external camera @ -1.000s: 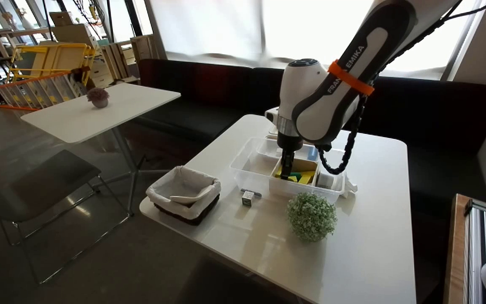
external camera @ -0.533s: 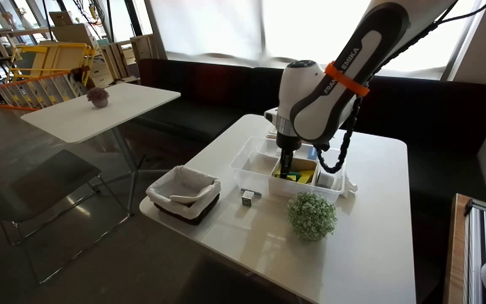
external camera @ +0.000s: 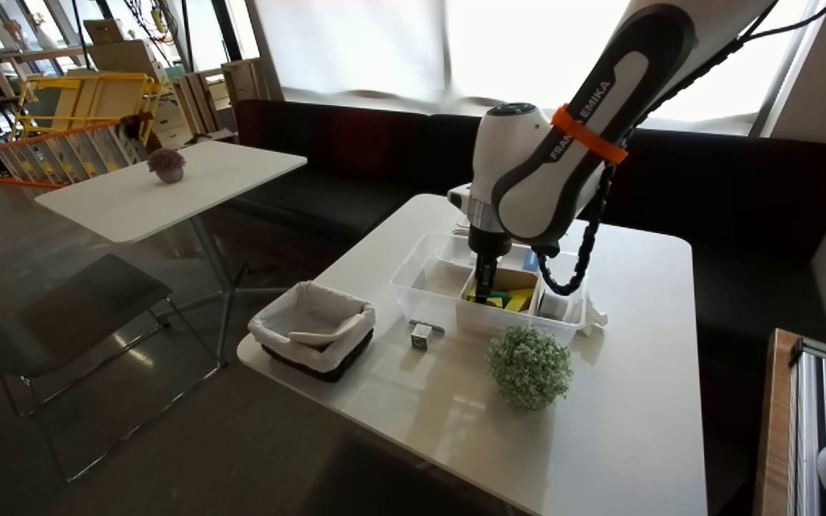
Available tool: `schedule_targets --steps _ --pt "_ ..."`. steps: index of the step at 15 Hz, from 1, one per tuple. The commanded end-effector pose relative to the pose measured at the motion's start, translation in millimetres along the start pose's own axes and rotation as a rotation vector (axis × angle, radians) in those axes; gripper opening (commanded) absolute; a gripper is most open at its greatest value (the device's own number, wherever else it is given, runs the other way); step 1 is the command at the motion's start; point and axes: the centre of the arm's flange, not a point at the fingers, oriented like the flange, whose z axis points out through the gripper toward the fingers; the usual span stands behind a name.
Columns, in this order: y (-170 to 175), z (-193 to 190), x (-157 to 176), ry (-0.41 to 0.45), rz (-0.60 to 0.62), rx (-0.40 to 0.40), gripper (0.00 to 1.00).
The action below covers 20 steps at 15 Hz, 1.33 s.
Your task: Move the yellow wooden brick from the transparent box into the white paper box
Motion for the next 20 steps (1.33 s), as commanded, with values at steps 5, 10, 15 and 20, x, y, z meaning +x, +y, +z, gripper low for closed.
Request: schedule_targets --steps 5,10,15,20 --pt "-1.1 9.9 -8.8 -0.021 -0.003 0.042 0.24" --pt "-5.2 12.8 -11.4 -0.032 -0.001 0.071 0.27" --pt "-7.7 16.6 -15.4 -0.052 -0.007 0.1 0.3" --pt "-5.6 22.7 -20.9 -0.084 -0.015 0.106 0.28"
